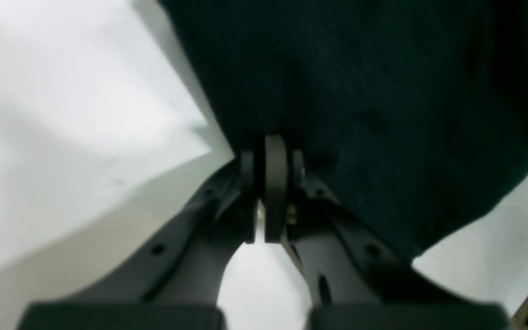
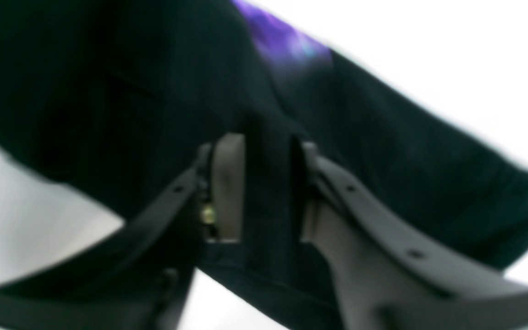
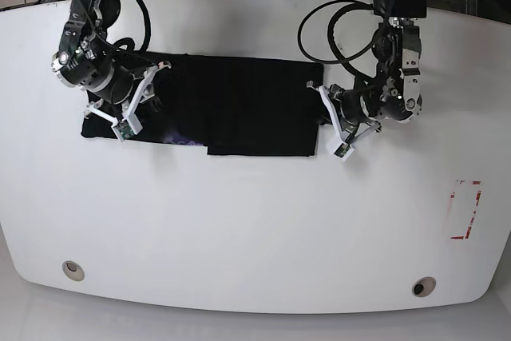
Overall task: Layout the t-shirt on the table in an organized manner, then fold the t-shirt properly
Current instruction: 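Release the left gripper and reposition the right gripper on the strip end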
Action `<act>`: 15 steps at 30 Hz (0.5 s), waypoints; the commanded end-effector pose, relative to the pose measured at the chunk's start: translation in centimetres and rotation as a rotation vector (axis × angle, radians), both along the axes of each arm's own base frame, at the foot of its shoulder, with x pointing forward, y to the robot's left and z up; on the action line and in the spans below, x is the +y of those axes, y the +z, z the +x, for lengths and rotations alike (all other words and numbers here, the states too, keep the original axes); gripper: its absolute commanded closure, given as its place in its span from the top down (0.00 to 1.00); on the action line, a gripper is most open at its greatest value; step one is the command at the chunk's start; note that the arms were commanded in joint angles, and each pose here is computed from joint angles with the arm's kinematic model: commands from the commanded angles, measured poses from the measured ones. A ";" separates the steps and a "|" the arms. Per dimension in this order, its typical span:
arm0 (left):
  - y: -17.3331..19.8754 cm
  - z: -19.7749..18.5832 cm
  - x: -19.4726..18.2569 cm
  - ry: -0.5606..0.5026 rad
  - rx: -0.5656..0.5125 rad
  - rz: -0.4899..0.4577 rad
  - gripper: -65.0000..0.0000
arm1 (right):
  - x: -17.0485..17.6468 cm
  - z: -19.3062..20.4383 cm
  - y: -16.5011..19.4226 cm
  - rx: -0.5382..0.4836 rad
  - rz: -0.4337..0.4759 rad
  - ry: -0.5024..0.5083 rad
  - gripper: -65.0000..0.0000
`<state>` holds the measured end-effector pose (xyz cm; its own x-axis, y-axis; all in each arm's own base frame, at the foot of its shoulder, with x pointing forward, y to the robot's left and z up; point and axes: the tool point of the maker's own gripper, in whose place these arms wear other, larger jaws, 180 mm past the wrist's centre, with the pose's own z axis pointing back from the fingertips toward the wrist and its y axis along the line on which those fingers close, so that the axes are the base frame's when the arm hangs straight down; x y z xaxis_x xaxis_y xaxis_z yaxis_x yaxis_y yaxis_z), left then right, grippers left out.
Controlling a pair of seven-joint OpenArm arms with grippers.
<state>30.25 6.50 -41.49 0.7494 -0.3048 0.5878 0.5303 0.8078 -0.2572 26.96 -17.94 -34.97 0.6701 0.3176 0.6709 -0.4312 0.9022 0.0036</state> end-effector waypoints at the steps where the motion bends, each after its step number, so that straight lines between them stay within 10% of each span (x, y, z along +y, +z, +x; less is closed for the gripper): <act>1: -0.2 0.3 0.1 0.004 -0.003 -0.004 0.01 | -1.7 1.1 2.4 -0.057 -0.041 -0.047 0.49; 9: -2.0 -0.6 1.4 -0.010 0.051 0.018 0.01 | -9.7 1.1 3.6 -0.037 -0.056 -0.320 1.00; 15: -1.9 -0.9 1.2 -0.058 0.036 0.022 0.01 | -15.6 0.0 1.9 0.054 -0.003 -0.500 1.00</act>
<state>30.15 6.62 -42.42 0.7345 -0.2955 0.6109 0.5610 0.7709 -0.3016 26.59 -31.45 -33.80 0.7884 -0.0199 0.6149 0.0145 0.9998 0.0138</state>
